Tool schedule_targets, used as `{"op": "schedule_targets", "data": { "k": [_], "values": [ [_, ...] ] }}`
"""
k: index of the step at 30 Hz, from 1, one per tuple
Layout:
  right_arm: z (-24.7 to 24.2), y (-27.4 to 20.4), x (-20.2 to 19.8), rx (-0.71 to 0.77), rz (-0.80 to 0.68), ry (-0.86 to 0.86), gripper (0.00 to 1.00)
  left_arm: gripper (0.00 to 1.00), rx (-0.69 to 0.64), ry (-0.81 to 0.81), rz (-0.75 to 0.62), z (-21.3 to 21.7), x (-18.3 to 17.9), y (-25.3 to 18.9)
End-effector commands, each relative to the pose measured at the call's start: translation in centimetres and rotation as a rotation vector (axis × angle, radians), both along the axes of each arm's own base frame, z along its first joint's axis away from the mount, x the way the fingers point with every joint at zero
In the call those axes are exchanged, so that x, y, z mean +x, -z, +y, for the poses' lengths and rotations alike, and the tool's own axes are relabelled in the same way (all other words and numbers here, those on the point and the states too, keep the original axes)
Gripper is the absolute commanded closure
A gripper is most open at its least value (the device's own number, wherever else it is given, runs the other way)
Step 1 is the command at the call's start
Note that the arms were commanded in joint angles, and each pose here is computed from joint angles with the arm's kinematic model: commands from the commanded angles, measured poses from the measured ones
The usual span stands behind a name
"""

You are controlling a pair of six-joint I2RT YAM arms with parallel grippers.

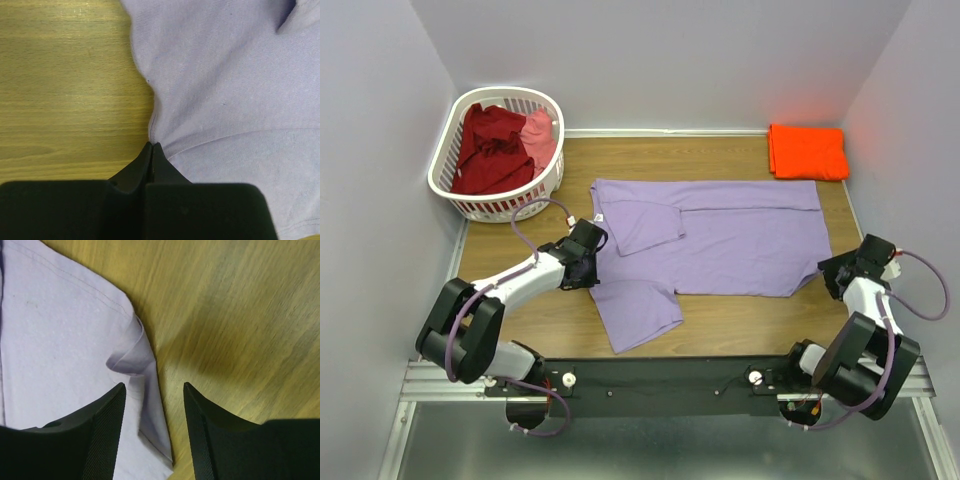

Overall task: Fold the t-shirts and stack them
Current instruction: Fold the tshirt

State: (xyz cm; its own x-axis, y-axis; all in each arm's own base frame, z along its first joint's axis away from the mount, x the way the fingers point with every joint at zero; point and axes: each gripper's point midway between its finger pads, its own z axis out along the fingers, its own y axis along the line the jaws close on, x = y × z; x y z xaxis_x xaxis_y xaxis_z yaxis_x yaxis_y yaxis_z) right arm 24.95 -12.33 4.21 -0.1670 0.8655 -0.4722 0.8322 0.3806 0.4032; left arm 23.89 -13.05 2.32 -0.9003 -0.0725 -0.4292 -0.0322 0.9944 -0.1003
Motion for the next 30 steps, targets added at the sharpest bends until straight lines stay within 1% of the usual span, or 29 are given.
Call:
{"op": "schedule_targets", "data": {
  "k": [1,12,17,26,27,30],
  "values": [
    [0.8,-0.4,1.0,0.071,-0.122,-0.014,0.43,1.00,0.035,-0.011,0.009,0.5,0.0,0.0],
    [0.9,-0.3,1.8,0.132,-0.218,-0.038,0.43,1.00,0.039,-0.004,0.018,0.5,-0.1,0.2],
    [1.3,0.0,2.3,0.168,-0.229,-0.058,0.47,1.00,0.035,-0.005,0.016,0.4,-0.1,0.2],
    [1.6,1.2,1.8,0.192,-0.201,-0.057,0.47,1.00,0.035,0.004,0.028,0.3,-0.1,0.4],
    [1.3,0.9,2.2,0.179,-0.221,-0.059,0.47,1.00,0.036,0.004,0.029,0.3,-0.2,0.5],
    [1.3,1.2,2.1,0.182,-0.214,-0.054,0.47,1.00,0.035,0.006,0.026,0.3,-0.1,0.4]
  ]
}}
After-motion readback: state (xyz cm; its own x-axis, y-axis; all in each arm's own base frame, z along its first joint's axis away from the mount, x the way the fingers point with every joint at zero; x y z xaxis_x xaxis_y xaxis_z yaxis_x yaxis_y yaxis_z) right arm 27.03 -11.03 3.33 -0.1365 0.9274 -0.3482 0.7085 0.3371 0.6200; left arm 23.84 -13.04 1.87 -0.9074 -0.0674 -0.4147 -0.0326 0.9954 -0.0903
